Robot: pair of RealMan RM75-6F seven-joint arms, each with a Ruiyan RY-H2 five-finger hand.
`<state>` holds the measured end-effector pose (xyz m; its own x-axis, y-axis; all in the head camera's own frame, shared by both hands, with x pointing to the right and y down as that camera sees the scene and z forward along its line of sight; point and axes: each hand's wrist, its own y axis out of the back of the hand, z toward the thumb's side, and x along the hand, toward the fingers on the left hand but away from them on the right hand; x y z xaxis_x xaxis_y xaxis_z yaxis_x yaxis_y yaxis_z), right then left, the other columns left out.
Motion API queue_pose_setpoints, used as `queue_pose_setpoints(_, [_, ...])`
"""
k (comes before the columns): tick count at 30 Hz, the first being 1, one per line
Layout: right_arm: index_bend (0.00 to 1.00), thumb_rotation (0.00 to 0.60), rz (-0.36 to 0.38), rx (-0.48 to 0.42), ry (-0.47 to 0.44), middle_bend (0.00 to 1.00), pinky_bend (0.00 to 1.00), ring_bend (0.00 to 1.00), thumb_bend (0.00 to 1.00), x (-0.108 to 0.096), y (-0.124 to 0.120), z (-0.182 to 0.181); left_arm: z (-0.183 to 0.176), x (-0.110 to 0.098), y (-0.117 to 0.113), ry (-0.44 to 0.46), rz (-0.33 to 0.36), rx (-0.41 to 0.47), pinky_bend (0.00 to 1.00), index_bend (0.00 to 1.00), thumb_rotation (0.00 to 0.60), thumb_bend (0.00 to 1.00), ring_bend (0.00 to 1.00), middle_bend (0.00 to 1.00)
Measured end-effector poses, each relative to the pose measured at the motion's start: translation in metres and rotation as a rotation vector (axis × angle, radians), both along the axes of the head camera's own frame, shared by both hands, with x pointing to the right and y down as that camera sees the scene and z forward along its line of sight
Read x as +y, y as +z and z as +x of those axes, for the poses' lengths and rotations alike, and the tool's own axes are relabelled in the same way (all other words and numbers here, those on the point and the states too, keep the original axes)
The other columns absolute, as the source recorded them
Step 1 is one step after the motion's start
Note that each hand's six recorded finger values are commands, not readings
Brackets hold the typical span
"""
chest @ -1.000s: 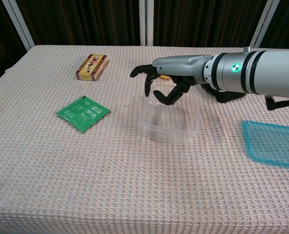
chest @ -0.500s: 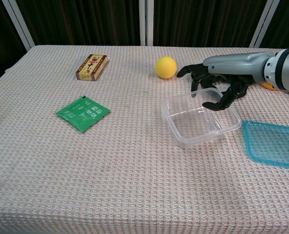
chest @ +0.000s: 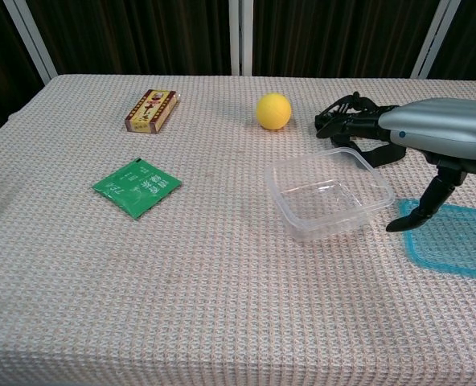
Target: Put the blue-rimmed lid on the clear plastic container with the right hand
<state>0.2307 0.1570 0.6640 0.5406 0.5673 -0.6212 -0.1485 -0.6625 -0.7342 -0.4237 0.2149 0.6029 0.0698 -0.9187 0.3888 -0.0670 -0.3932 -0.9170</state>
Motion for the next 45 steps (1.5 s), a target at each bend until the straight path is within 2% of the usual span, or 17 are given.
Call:
queue_pose_setpoints(5, [0.0, 0.6, 0.03, -0.016, -0.006, 0.0, 0.0, 0.0, 0.0, -0.002, 0.013, -0.017, 0.002, 0.0, -0.001, 0.004, 0.003, 0.002, 0.0, 0.08, 0.6, 0.0, 0.0, 0.06])
queue_pose_setpoints(17, [0.0, 0.6, 0.079, -0.093, -0.029, 0.0, 0.0, 0.0, 0.0, -0.024, 0.048, -0.103, -0.003, 0.002, 0.0, -0.016, -0.001, 0.006, 0.0, 0.08, 0.6, 0.0, 0.0, 0.06])
queue_pose_setpoints(22, [0.0, 0.6, 0.077, -0.105, -0.019, 0.0, 0.0, 0.0, 0.0, -0.019, 0.044, -0.102, -0.007, 0.003, 0.0, -0.027, -0.002, 0.01, 0.0, 0.08, 0.6, 0.0, 0.0, 0.06])
queue_pose_setpoints(27, [0.0, 0.6, 0.088, -0.138, 0.035, 0.0, 0.0, 0.0, 0.0, -0.009, 0.025, -0.069, -0.009, 0.004, 0.002, -0.026, -0.003, 0.015, 0.0, 0.08, 0.6, 0.0, 0.0, 0.06])
queue_pose_setpoints(31, [0.0, 0.6, 0.103, -0.121, 0.142, 0.0, 0.0, 0.0, 0.0, 0.003, 0.006, -0.01, -0.006, 0.004, 0.002, -0.015, 0.002, 0.024, 0.0, 0.08, 0.6, 0.0, 0.0, 0.06])
queue_pose_setpoints(34, [0.0, 0.6, 0.064, -0.067, 0.216, 0.0, 0.0, 0.0, 0.0, 0.023, -0.002, 0.037, -0.003, 0.003, 0.002, -0.002, 0.005, 0.03, 0.0, 0.08, 0.6, 0.0, 0.0, 0.06])
queue_pose_setpoints(37, [0.0, 0.6, -0.011, -0.011, 0.28, 0.0, 0.0, 0.0, 0.0, 0.049, -0.004, 0.077, 0.003, 0.001, 0.003, 0.014, 0.008, 0.038, 0.0, 0.08, 0.6, 0.0, 0.0, 0.06])
queue_pose_setpoints(39, [0.0, 0.6, -0.041, 0.006, 0.309, 0.0, 0.0, 0.0, 0.0, 0.059, -0.004, 0.09, 0.006, 0.001, 0.003, 0.021, 0.008, 0.043, 0.0, 0.08, 0.6, 0.0, 0.0, 0.06])
queue_pose_setpoints(45, [0.0, 0.6, -0.048, 0.051, 0.332, 0.0, 0.0, 0.0, 0.0, 0.066, 0.007, 0.113, 0.012, -0.001, 0.002, 0.034, 0.012, 0.045, 0.0, 0.08, 0.6, 0.0, 0.0, 0.06])
